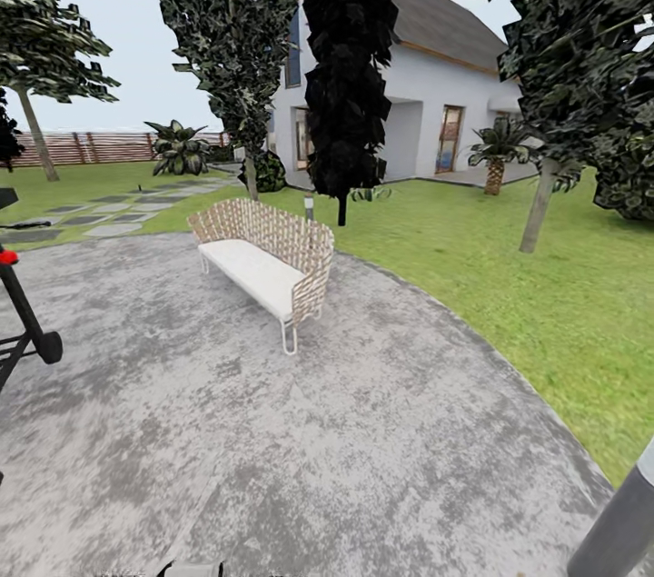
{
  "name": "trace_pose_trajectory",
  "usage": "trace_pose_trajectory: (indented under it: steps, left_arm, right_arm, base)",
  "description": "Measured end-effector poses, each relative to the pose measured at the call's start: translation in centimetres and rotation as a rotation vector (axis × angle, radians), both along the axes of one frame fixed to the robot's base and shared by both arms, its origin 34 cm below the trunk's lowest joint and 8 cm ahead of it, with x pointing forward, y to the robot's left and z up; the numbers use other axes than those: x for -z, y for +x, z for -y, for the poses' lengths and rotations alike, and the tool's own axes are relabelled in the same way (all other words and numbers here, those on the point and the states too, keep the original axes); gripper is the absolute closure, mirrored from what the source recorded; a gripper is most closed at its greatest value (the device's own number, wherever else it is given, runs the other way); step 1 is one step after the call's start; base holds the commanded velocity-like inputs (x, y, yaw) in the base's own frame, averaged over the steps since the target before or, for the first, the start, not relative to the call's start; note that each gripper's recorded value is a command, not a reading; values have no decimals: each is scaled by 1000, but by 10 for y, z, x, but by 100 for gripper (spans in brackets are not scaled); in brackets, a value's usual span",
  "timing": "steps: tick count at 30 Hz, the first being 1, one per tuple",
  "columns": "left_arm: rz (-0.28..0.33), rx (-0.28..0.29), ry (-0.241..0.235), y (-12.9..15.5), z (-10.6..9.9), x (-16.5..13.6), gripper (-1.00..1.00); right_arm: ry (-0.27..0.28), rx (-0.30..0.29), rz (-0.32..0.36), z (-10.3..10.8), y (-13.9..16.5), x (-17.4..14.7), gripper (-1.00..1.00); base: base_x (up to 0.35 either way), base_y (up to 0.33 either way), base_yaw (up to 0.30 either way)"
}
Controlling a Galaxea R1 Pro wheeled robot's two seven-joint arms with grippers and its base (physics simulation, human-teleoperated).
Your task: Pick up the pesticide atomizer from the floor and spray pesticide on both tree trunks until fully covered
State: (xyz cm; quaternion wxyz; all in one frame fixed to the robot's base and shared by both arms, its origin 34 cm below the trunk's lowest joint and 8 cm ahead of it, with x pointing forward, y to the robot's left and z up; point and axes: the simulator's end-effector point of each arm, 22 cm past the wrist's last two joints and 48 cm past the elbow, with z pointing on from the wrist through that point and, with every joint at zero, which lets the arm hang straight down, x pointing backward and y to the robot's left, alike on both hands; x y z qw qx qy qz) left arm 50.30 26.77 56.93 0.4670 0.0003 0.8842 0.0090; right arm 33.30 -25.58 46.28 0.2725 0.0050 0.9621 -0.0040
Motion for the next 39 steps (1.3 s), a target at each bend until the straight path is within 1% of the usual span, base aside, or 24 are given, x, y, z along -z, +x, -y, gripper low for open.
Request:
trace_pose_trajectory:
  steps: [8,17,22,27,30,31,32,33,35,37,39]
  left_arm:
    - [1,-1,2,-1,-1,14,-100]
    - [1,-2,1,-2,-1,30,-100]
    - [8,4,-4,0,4,37,-100]
    - [42,5,-12,16,9,35,-100]
    - [90,3,-12,44,10,22,-100]
    - [95,3,-12,47,10,22,-100]
    - [103,3,-13,51,9,21,-100]
    - [107,3,-13,54,9,21,-100]
    - [107,1,-14,55,9,25,-100]
    - [96,0,-14,52,8,33,-100]
    - [82,-1,-13,47,8,41,-100]
  right_arm:
    - [-3,1,1,2,-1,14,-100]
    - [-4,-1,3,4,-1,30,-100]
    - [0,-2,9,2,0,38,-100]
    - [2,-2,15,1,2,47,-100]
    - [1,-3,18,1,2,52,-100]
    - [0,-3,20,2,3,53,-100]
    - [-3,-3,32,3,7,53,-100]
    - [-5,-2,68,5,20,48,-100]
    - [-6,0,111,6,36,43,-100]
    - [-6,0,131,6,44,43,-100]
    - [-6,1,133,6,44,46,-100]
  base:
    - [0,0,228]
    - [0,0,30]
    - [0,0,1]
    - [0,0,0]
    - [0,0,0]
    - [0,0,0]
    - [0,0,0]
    - [0,0,0]
    - [0,0,0]
    - [0,0,0]
    - [0,0,0]
